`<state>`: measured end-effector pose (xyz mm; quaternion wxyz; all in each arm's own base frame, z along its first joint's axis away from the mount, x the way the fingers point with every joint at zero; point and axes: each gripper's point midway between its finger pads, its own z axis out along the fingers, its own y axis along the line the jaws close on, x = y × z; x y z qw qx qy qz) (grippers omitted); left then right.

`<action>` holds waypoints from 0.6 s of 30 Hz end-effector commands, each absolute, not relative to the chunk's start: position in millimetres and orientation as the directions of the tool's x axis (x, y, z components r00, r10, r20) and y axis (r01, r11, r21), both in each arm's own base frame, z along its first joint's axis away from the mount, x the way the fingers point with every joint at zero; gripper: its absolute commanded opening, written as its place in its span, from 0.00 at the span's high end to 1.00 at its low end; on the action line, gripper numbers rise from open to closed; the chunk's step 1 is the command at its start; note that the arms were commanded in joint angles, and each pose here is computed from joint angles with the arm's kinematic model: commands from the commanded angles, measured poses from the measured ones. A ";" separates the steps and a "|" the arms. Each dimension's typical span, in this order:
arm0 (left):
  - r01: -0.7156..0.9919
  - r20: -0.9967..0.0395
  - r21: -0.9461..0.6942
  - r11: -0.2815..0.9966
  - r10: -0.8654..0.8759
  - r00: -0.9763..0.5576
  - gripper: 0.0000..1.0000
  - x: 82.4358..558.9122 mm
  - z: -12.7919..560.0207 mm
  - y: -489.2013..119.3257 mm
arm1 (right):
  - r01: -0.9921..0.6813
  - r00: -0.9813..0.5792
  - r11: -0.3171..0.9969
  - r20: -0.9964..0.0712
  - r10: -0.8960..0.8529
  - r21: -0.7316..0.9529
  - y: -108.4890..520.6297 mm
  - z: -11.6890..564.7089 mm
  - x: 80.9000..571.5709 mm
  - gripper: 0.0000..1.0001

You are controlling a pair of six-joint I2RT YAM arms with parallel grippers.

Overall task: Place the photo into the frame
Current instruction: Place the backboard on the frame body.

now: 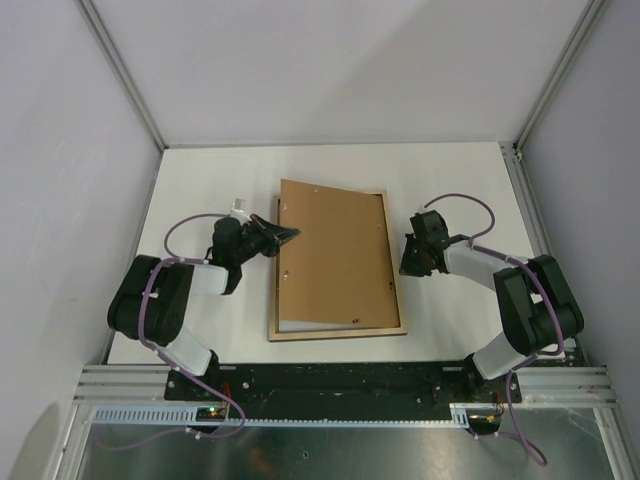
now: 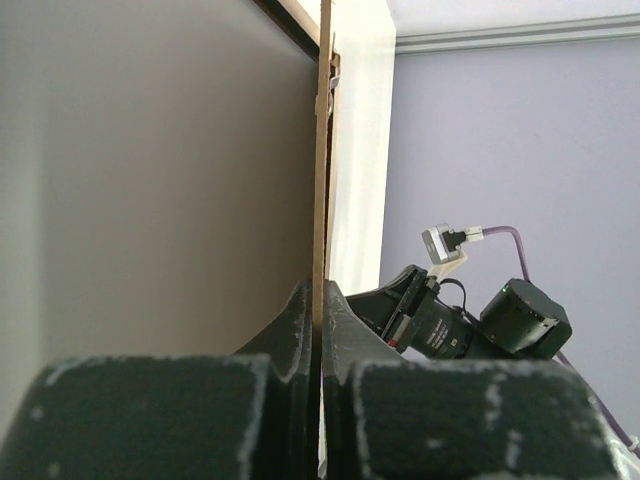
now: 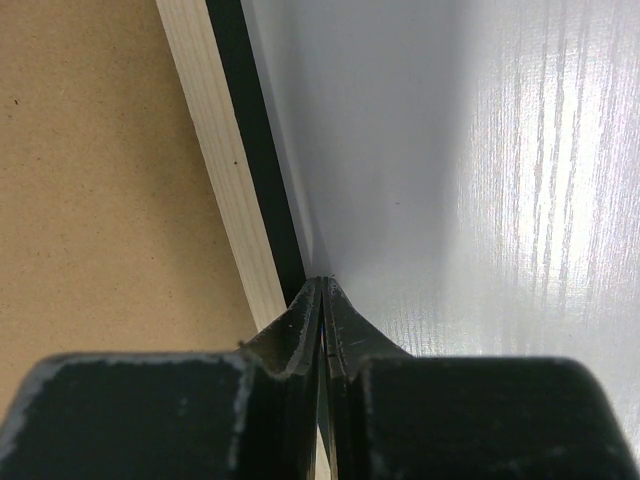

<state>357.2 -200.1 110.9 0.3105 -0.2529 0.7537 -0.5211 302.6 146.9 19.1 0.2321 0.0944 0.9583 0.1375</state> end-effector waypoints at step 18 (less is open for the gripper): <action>0.005 -0.441 -0.762 0.647 -0.514 -0.736 0.38 372.7 110.8 -191.3 | 0.107 -0.866 0.936 -0.430 0.254 0.337 154.4 21.2 307.2 0.95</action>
